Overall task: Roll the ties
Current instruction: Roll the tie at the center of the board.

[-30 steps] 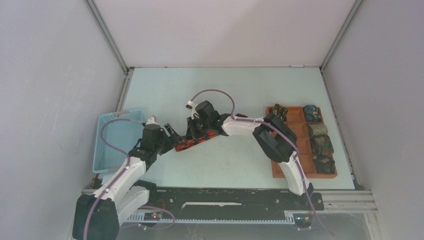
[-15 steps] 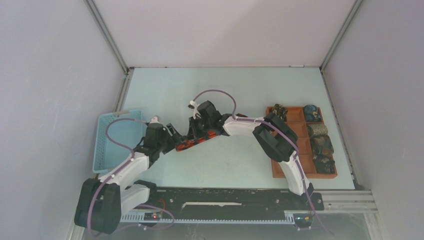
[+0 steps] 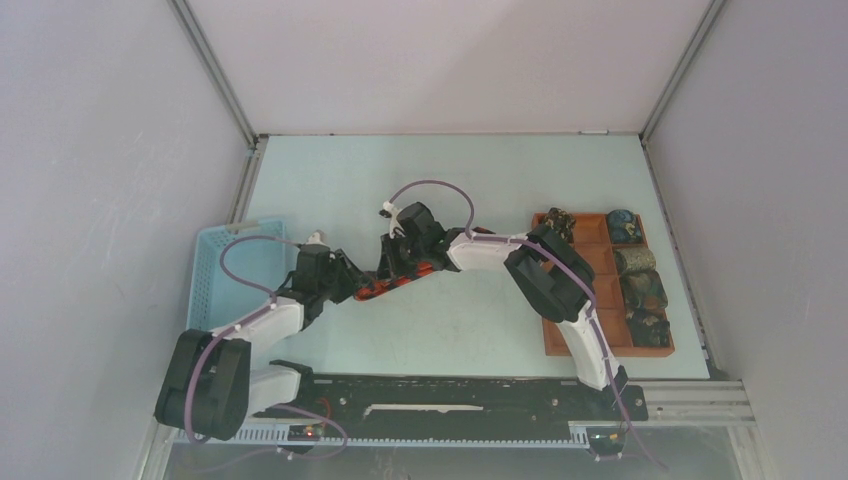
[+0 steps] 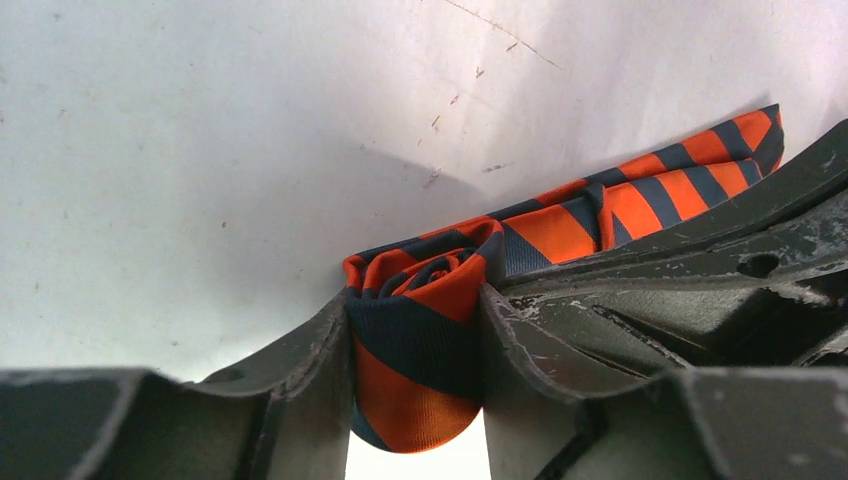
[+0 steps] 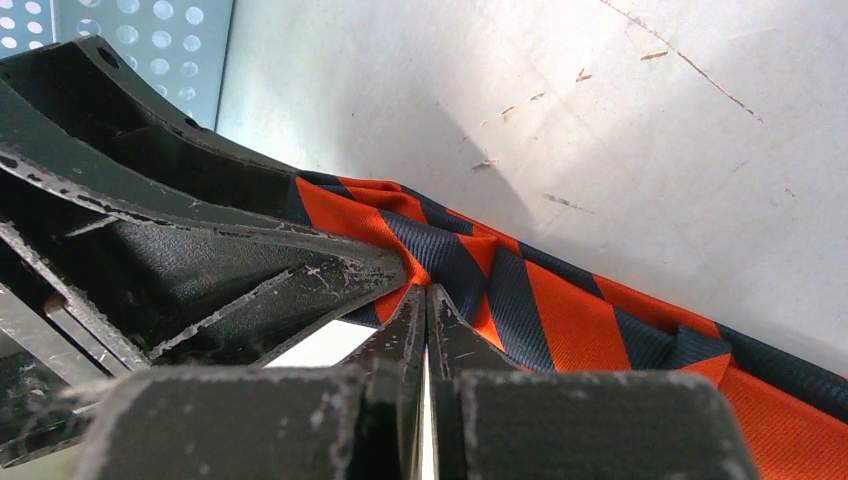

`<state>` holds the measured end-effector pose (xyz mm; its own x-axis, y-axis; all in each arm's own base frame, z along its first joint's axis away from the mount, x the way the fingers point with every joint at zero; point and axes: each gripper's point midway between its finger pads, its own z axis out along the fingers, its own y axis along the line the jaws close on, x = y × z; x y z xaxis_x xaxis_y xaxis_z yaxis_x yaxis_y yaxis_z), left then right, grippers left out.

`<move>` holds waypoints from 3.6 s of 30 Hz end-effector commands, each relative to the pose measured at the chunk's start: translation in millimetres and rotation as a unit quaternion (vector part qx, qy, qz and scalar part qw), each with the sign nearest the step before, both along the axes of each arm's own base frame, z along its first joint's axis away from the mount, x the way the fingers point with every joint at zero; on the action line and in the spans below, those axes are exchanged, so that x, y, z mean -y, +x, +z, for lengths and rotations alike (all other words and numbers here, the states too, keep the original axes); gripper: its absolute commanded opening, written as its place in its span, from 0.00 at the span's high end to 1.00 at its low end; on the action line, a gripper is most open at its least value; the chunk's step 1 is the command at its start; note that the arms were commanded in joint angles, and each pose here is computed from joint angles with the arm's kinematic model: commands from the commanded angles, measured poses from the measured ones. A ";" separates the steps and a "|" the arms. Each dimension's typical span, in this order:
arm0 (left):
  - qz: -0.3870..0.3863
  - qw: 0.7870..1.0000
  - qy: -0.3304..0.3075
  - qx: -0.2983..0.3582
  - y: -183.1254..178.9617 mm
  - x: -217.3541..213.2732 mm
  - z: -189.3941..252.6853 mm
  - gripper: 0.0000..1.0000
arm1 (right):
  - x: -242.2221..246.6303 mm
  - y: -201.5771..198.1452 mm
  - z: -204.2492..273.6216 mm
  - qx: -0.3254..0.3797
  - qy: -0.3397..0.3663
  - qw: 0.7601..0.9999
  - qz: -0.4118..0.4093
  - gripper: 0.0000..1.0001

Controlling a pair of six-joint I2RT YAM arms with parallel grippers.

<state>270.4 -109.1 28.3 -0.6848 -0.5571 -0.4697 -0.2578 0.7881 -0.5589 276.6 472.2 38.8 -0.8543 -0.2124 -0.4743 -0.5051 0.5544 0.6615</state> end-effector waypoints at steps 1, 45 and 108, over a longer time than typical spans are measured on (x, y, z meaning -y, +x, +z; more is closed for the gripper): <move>-0.005 1.000 -0.007 0.003 1.2 2.1 -0.7 0.58 | -1.3 1.3 1.4 0.004 0.007 1.000 -0.001 1.00; -0.105 0.912 0.360 -0.164 -29.1 -38.4 29.4 0.79 | 73.2 53.3 57.0 0.029 0.015 0.994 -0.102 1.00; -0.129 0.854 0.479 -0.154 -4.2 28.8 57.0 0.21 | 147.7 71.1 114.7 0.051 0.052 0.980 -0.185 1.00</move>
